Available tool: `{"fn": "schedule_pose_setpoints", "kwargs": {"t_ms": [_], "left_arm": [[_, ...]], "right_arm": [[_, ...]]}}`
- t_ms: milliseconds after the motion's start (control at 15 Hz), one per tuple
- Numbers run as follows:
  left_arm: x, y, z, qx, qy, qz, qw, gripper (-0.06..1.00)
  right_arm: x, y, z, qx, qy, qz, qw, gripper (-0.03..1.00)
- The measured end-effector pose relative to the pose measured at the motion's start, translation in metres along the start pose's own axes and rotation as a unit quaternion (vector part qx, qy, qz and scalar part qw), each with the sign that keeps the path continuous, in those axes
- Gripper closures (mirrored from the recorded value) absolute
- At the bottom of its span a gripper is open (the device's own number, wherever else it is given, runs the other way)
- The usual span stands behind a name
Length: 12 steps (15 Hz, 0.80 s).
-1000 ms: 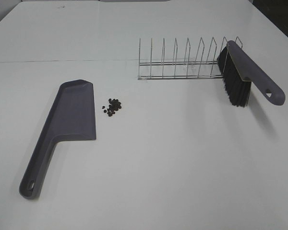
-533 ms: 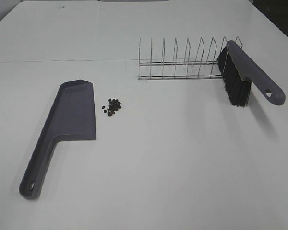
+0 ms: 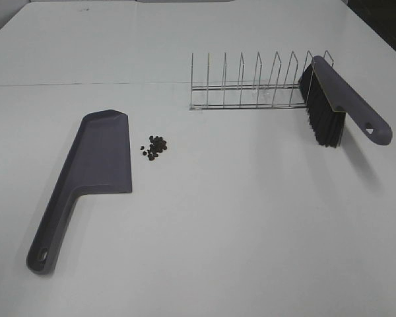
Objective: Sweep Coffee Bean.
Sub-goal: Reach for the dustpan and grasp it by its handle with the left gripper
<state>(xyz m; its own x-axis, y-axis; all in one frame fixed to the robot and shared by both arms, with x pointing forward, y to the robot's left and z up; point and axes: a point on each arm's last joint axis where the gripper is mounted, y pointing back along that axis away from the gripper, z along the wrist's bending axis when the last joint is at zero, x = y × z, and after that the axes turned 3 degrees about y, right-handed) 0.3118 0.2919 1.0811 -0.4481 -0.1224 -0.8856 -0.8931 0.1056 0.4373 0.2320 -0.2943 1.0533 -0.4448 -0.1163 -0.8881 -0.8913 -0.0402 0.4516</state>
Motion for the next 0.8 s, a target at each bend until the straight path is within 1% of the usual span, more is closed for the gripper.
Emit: {"fn": "schedule_pose_setpoints", "kwargs": {"t_ms": [67, 133, 200, 267, 333, 400, 467, 600, 667, 733, 800], "left_arm": [[-0.009, -0.017, -0.001, 0.001, 0.012, 0.030, 0.999, 0.29], [-0.017, -0.039, 0.000, -0.001, 0.022, 0.072, 0.997, 0.29], [-0.024, -0.063, 0.001, -0.007, 0.027, 0.118, 0.993, 0.29], [-0.031, -0.084, 0.002, -0.011, 0.030, 0.152, 0.988, 0.29], [-0.033, -0.096, 0.002, -0.014, 0.032, 0.173, 0.984, 0.29], [-0.036, -0.119, 0.004, -0.019, 0.036, 0.212, 0.977, 0.29], [-0.034, -0.143, 0.006, -0.023, 0.040, 0.257, 0.965, 0.29], [-0.032, -0.180, 0.009, -0.027, 0.046, 0.328, 0.943, 0.29], [-0.022, -0.210, 0.013, -0.032, 0.052, 0.389, 0.919, 0.28], [-0.014, -0.224, 0.012, -0.032, 0.050, 0.416, 0.908, 0.27], [-0.006, -0.234, 0.008, -0.028, 0.044, 0.436, 0.898, 0.27]], "right_arm": [[0.000, 0.000, 0.000, 0.000, 0.000, 0.000, 1.000, 0.17], [0.000, 0.000, 0.000, 0.000, 0.000, 0.000, 1.000, 0.17], [0.000, 0.000, 0.000, 0.000, 0.000, 0.000, 1.000, 0.17], [0.000, 0.000, 0.000, 0.000, 0.000, 0.000, 1.000, 0.17], [0.000, 0.000, 0.000, 0.000, 0.000, 0.000, 1.000, 0.17], [0.000, 0.000, 0.000, 0.000, 0.000, 0.000, 1.000, 0.17], [0.000, 0.000, 0.000, 0.000, 0.000, 0.000, 1.000, 0.17], [0.000, 0.000, 0.000, 0.000, 0.000, 0.000, 1.000, 0.17], [0.000, 0.000, 0.000, 0.000, 0.000, 0.000, 1.000, 0.17], [0.000, 0.000, 0.000, 0.000, 0.000, 0.000, 1.000, 0.17], [0.000, 0.000, 0.000, 0.000, 0.000, 0.000, 1.000, 0.17]]}}
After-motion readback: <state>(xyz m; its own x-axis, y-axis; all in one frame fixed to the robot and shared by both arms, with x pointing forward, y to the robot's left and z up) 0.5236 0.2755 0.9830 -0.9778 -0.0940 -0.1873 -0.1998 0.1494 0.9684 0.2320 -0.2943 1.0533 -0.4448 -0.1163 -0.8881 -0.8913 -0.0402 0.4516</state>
